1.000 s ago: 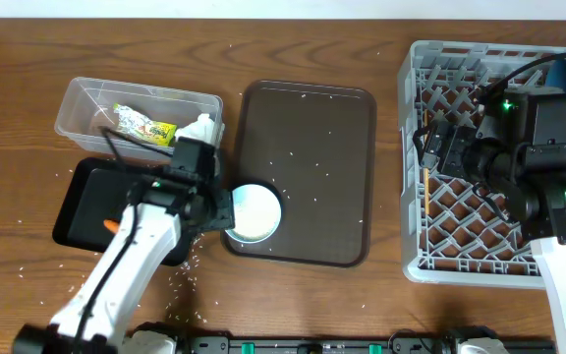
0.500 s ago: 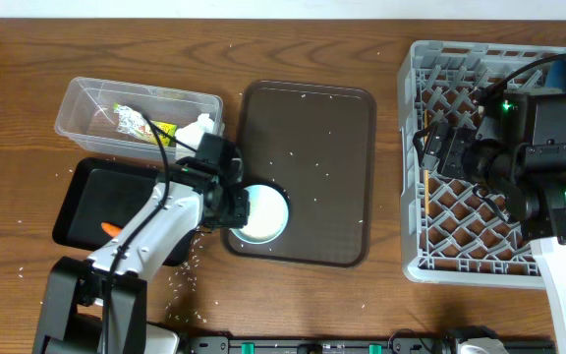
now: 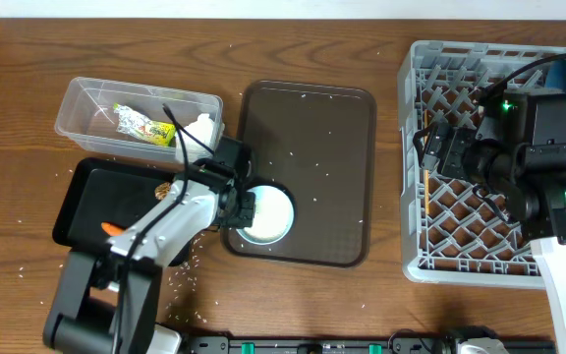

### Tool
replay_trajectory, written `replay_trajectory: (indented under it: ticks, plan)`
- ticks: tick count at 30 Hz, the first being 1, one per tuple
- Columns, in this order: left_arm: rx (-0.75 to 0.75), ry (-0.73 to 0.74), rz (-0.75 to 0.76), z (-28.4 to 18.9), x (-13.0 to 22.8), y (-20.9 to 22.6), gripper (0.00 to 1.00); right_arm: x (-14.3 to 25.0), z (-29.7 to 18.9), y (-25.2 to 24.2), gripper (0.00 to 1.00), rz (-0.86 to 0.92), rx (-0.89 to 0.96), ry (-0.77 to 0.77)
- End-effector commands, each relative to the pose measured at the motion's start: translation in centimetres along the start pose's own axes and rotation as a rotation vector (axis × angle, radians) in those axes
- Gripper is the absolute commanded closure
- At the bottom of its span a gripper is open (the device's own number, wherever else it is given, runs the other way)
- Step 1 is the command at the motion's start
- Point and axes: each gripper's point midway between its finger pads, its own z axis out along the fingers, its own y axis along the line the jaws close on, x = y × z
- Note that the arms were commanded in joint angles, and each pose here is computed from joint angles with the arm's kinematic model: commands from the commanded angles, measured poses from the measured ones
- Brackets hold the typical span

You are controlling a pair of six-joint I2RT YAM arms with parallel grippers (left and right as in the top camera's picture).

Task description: Sort waste into correct bins and load items into the dishwasher rack

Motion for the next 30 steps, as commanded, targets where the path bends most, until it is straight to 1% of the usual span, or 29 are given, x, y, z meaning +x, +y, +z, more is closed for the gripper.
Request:
replay_trajectory:
  ticks: [1,3,12,16,22,24,26,30]
  plan:
    - [-0.038,0.017,0.011,0.9,-0.1,0.6,0.87,-0.2,-0.2,0.2,0.12,0.007,-0.005,-0.006]
    - [-0.033,0.019,0.010,1.1,-0.1,0.5,0.94,-0.2,-0.2,0.2,0.12,0.007,-0.005,-0.006]
    - [-0.008,0.020,0.010,0.7,-0.2,0.0,0.94,-0.3,-0.2,0.2,0.12,0.007,-0.005,-0.007]
    - [-0.014,0.009,0.004,-1.9,-0.8,-0.1,0.94,-0.2,-0.2,0.2,0.12,0.007,-0.005,-0.006]
    - [-0.058,-0.053,0.003,-7.6,-1.9,0.4,0.94,-0.3,-0.2,0.2,0.12,0.007,-0.005,-0.007]
    - [-0.105,-0.071,-0.009,-9.2,-1.8,1.2,0.94,-0.3,-0.2,0.2,0.12,0.007,-0.005,-0.007]
    - [-0.131,-0.089,-0.019,-10.4,-1.7,1.8,0.94,-0.3,-0.2,0.2,0.12,0.007,-0.005,-0.007]
    - [-0.124,-0.108,-0.020,-11.1,-1.7,1.8,0.94,-0.3,-0.2,0.2,0.12,0.007,-0.005,-0.007]
